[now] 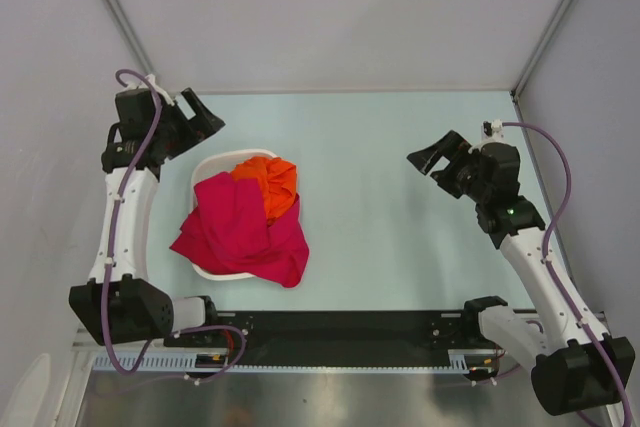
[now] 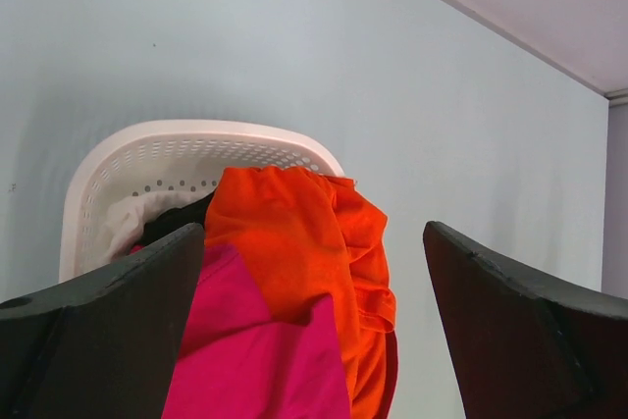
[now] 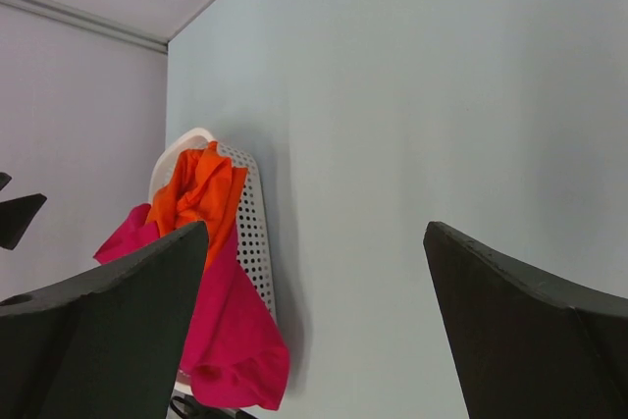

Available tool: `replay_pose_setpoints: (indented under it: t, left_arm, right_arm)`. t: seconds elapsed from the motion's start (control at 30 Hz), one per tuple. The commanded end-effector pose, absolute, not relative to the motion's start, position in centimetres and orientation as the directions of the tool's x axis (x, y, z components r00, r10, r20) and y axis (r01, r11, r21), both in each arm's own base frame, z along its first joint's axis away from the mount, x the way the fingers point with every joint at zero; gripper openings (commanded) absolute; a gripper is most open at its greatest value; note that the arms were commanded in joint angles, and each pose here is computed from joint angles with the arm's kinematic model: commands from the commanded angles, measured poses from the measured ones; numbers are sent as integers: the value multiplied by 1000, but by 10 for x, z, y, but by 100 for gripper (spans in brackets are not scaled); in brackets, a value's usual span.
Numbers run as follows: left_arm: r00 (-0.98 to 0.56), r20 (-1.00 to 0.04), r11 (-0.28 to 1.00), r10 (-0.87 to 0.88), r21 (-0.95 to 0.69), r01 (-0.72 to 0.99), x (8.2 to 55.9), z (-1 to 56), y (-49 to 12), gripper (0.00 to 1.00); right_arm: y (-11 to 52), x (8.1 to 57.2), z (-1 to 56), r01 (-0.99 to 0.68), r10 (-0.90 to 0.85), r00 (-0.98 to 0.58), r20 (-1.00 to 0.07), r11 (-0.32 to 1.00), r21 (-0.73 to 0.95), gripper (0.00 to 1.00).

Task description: Fold and stack the t-shirts

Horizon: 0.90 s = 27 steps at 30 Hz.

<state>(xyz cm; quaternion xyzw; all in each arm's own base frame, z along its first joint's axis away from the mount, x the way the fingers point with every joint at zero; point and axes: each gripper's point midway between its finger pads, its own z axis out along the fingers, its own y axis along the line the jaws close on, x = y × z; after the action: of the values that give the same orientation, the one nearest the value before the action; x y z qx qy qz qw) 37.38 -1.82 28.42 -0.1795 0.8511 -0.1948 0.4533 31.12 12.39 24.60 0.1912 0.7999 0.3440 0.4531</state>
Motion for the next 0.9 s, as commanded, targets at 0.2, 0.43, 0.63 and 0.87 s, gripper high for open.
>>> replay_pose_setpoints:
  t: [0.2, 0.43, 0.63, 0.87]
  left_arm:
    - [-496, -724, 840, -478, -542, -19, 348, 306, -44, 100]
    - [-445, -853, 962, -272, -258, -94, 340, 311, -10, 100]
    - [-447, -836, 935, -318, -355, -1, 365, 348, -28, 100]
    - [-460, -823, 934, -334, -356, -41, 351, 321, -25, 100]
  right_arm:
    - [121, 303, 257, -43, 608, -491, -623, 698, 715, 100]
    - [122, 291, 243, -27, 616, -512, -599, 686, 727, 100]
    - [115, 294, 259, -19, 600, -492, -630, 716, 697, 100]
    - [122, 305, 275, -45, 650, -461, -604, 663, 747, 100]
